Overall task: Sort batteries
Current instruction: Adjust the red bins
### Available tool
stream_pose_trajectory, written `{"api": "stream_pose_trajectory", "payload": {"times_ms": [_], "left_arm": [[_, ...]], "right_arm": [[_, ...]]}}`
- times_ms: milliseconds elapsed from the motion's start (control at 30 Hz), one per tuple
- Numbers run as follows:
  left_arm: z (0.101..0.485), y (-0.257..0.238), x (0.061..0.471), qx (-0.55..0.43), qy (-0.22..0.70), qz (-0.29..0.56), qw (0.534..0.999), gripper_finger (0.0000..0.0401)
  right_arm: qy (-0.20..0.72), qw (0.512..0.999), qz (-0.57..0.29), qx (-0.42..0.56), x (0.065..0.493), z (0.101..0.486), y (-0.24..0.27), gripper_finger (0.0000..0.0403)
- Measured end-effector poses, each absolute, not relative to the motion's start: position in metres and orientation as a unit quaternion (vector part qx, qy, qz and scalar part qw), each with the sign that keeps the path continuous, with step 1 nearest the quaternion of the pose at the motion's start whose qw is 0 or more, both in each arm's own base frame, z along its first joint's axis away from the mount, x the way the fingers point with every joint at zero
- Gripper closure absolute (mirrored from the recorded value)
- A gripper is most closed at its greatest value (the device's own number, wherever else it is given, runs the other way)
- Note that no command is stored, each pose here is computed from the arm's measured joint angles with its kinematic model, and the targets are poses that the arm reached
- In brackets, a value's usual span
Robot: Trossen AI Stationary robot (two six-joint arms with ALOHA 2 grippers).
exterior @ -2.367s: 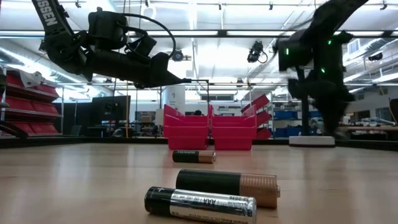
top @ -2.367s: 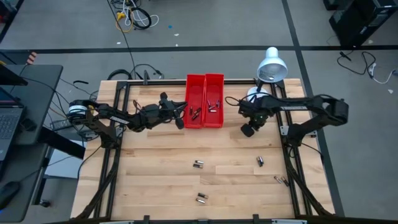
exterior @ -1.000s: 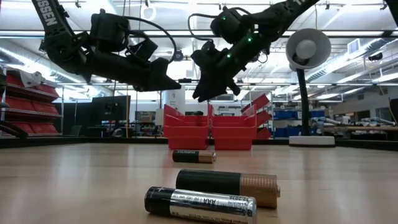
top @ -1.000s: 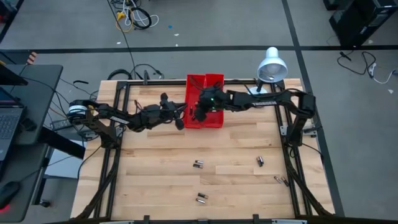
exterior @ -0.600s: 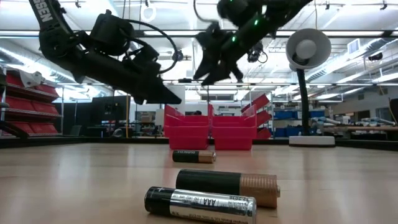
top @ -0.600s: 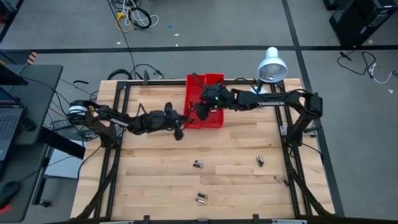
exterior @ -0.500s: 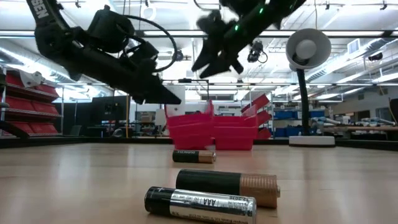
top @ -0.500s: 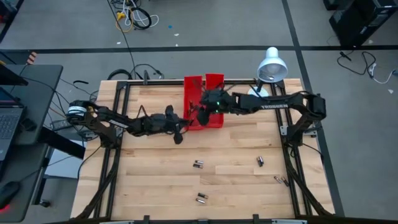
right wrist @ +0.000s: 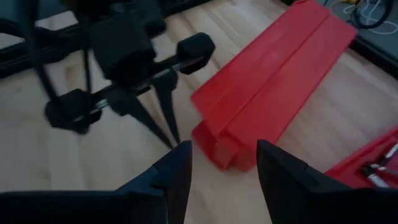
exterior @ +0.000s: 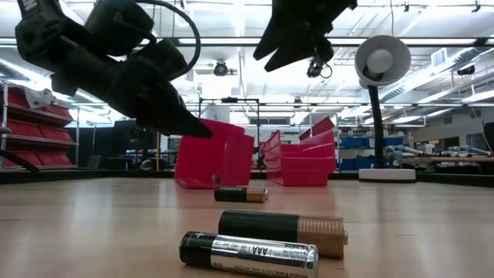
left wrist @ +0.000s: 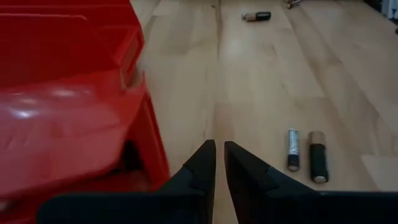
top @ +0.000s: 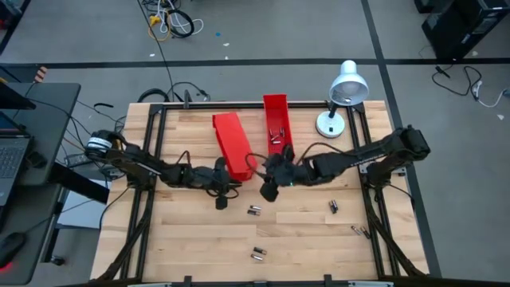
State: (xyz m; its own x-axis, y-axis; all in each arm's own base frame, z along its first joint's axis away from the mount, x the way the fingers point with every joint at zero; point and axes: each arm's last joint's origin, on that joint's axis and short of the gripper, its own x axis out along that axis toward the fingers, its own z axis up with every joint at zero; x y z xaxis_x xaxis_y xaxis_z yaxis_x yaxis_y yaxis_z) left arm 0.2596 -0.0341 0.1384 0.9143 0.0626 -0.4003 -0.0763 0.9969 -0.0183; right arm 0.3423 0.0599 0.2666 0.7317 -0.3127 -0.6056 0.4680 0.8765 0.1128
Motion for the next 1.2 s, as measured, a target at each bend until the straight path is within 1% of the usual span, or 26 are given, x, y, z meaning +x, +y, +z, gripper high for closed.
{"api": "stream_pose_trajectory", "payload": {"times_ms": [167,300,500,633,733,967,1067,1200], "left_arm": [[0.138,-0.042,0.258,-0.025,0.204,0.037,0.978,0.0352],[0.138,-0.043,0.257,-0.027,0.204,0.064,0.977,0.0352],[0.137,-0.043,0.257,-0.038,0.207,0.068,0.975,0.0352],[0.143,-0.043,0.255,-0.044,0.201,0.07,0.976,0.0352],[0.147,-0.041,0.251,-0.048,0.204,0.093,0.973,0.0352],[0.155,-0.038,0.244,-0.039,0.213,0.118,0.969,0.0352],[0.156,-0.038,0.244,-0.039,0.211,0.12,0.969,0.0352],[0.156,-0.037,0.243,-0.035,0.21,0.136,0.968,0.0352]], "right_arm": [[0.293,0.923,-0.204,0.143,0.338,0.267,0.078,0.0237],[0.285,0.927,-0.206,0.133,0.335,0.267,0.091,0.0238],[0.281,0.927,-0.221,0.113,0.331,0.267,0.098,0.0238],[0.291,0.917,-0.258,0.094,0.33,0.263,0.087,0.0238],[0.303,0.909,-0.273,0.09,0.33,0.261,0.077,0.0238],[0.306,0.906,-0.277,0.093,0.331,0.261,0.071,0.0238],[0.307,0.902,-0.287,0.095,0.335,0.257,0.064,0.0238],[0.306,0.895,-0.309,0.096,0.343,0.241,0.043,0.0247]]}}
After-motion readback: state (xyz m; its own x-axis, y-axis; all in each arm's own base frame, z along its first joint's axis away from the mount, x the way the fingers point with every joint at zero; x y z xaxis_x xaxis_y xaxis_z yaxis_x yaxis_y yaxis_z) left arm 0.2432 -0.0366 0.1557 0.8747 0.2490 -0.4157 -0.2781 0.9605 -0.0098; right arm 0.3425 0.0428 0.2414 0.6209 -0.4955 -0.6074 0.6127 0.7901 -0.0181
